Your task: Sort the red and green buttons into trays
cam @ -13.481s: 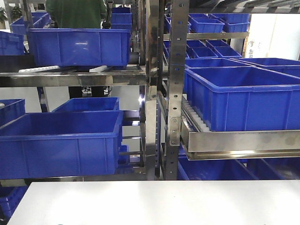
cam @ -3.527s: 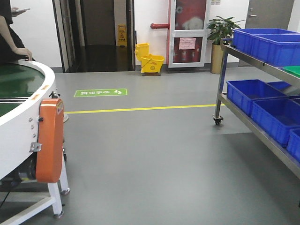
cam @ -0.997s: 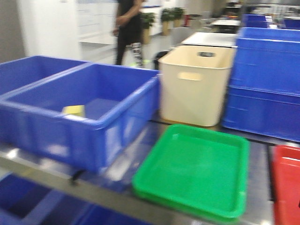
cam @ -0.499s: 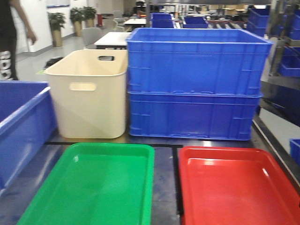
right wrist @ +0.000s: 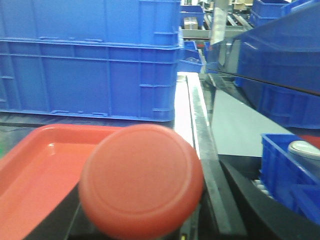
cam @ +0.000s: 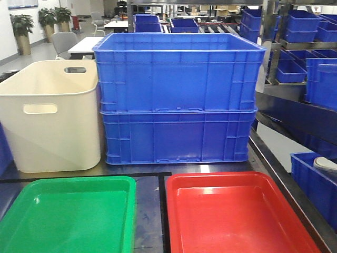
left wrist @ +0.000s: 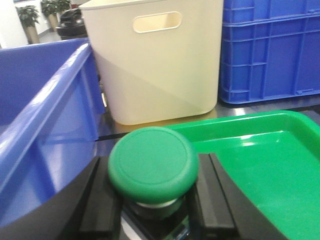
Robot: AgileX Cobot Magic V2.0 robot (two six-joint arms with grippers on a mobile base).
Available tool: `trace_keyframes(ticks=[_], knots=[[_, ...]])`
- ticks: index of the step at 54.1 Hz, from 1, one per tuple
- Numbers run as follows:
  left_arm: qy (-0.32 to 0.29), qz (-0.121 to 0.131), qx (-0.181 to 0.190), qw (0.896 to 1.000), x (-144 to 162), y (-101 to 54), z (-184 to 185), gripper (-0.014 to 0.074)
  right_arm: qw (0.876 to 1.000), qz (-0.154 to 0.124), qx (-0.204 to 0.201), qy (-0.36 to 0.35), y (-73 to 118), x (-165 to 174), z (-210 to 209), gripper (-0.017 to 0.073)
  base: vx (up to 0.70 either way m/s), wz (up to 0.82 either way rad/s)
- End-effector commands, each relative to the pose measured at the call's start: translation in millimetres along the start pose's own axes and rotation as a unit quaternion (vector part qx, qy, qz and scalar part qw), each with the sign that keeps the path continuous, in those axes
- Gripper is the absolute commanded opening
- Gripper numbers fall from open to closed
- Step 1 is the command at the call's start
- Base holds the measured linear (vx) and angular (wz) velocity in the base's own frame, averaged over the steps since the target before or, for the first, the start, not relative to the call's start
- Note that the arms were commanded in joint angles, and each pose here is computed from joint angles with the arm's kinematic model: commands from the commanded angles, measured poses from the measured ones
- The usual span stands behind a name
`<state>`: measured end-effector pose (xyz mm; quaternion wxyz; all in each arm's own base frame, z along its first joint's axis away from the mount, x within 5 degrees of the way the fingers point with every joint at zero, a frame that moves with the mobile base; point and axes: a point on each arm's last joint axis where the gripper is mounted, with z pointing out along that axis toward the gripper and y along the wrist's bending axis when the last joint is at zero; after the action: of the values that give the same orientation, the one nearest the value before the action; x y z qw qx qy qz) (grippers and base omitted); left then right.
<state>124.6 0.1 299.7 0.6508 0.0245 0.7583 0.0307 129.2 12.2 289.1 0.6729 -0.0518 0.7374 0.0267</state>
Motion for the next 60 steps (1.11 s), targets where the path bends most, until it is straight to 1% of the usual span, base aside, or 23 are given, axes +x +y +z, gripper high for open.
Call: trace_keyframes(ticks=[1, 32, 40, 42, 46, 51, 55, 60], knots=[[-0.047, -0.008, 0.019, 0.999, -15.8, -3.0, -0.7, 0.0003, 0.999, -0.005, -0.019, -0.039, 3.2, -15.5, 0.0, 0.0000, 0.05, -0.14], [-0.050, -0.008, 0.021, 0.998, -16.3, -3.3, -0.8, 0.0003, 0.999, -0.006, -0.021, -0.042, 3.4, -16.0, 0.0, 0.0000, 0.01, -0.05], [-0.072, -0.009, 0.033, 0.997, -20.2, -5.6, 0.3, 0.0003, 0.999, -0.006, -0.022, -0.043, 3.5, -16.1, 0.1, 0.0000, 0.00, 0.00], [-0.074, -0.015, 0.036, 0.996, -20.6, -6.0, 1.1, 0.0003, 0.999, -0.006, -0.023, -0.043, 3.7, -16.1, 0.6, 0.0000, 0.00, 0.00], [-0.082, -0.035, 0.042, 0.995, -22.2, -7.0, 1.8, 0.0003, 0.999, -0.006, -0.028, -0.044, 4.6, -16.0, 2.4, 0.0000, 0.00, 0.00], [-0.089, -0.041, 0.046, 0.994, -23.4, -7.4, 1.5, 0.0003, 0.998, -0.010, -0.039, -0.042, 6.4, -14.7, 7.6, 0.0000, 0.00, 0.00], [-0.103, -0.051, 0.053, 0.992, -26.0, -8.4, 0.9, 0.0003, 0.997, -0.029, -0.060, -0.039, 9.9, -12.5, 14.8, 0.0000, 0.00, 0.00], [-0.110, -0.076, 0.067, 0.989, -27.2, -10.8, 8.2, 0.0003, 0.991, -0.063, -0.113, -0.046, 19.1, -10.8, 27.3, 0.0000, 0.00, 0.00]])
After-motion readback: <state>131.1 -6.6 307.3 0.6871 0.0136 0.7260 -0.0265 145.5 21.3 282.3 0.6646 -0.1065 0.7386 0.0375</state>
